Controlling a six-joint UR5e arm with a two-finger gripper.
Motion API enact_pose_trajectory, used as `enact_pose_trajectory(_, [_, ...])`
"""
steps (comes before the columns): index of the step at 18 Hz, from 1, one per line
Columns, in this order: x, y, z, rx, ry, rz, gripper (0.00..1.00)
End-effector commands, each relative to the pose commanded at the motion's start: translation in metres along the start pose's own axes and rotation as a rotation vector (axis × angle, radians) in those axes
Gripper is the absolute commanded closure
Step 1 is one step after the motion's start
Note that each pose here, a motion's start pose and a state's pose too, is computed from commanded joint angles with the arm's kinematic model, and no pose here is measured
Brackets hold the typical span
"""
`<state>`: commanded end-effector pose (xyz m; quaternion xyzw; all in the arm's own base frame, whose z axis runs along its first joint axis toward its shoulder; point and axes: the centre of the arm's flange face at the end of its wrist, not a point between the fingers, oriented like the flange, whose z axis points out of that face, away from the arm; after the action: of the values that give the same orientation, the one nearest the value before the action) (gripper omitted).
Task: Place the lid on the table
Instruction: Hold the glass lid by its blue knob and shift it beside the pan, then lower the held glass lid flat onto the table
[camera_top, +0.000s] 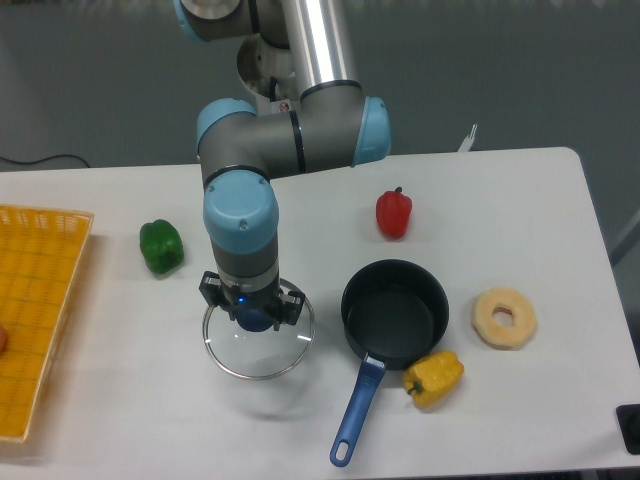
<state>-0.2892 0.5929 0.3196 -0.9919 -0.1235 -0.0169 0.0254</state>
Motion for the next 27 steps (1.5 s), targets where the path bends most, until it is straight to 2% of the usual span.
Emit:
enact_pose_trajectory(5, [0.002, -0.002, 0.006, -0.007, -0.004, 0.001, 0.46])
enact_pose_trajectory(10, [0.011, -0.003, 0.009, -0.035, -0.058, 0.029, 0.46])
enact_pose_trajectory(16, [0.02, -0.008, 0.015, -0.031, -0.067, 0.043, 0.45])
enact_pose_trajectory(21, [0.037, -0.016, 0.039, -0.061, -0.114, 0.074, 0.45])
enact_pose_trajectory(27, [0.043, -0.017, 0.071, -0.086, -0.094, 0.083, 0.45])
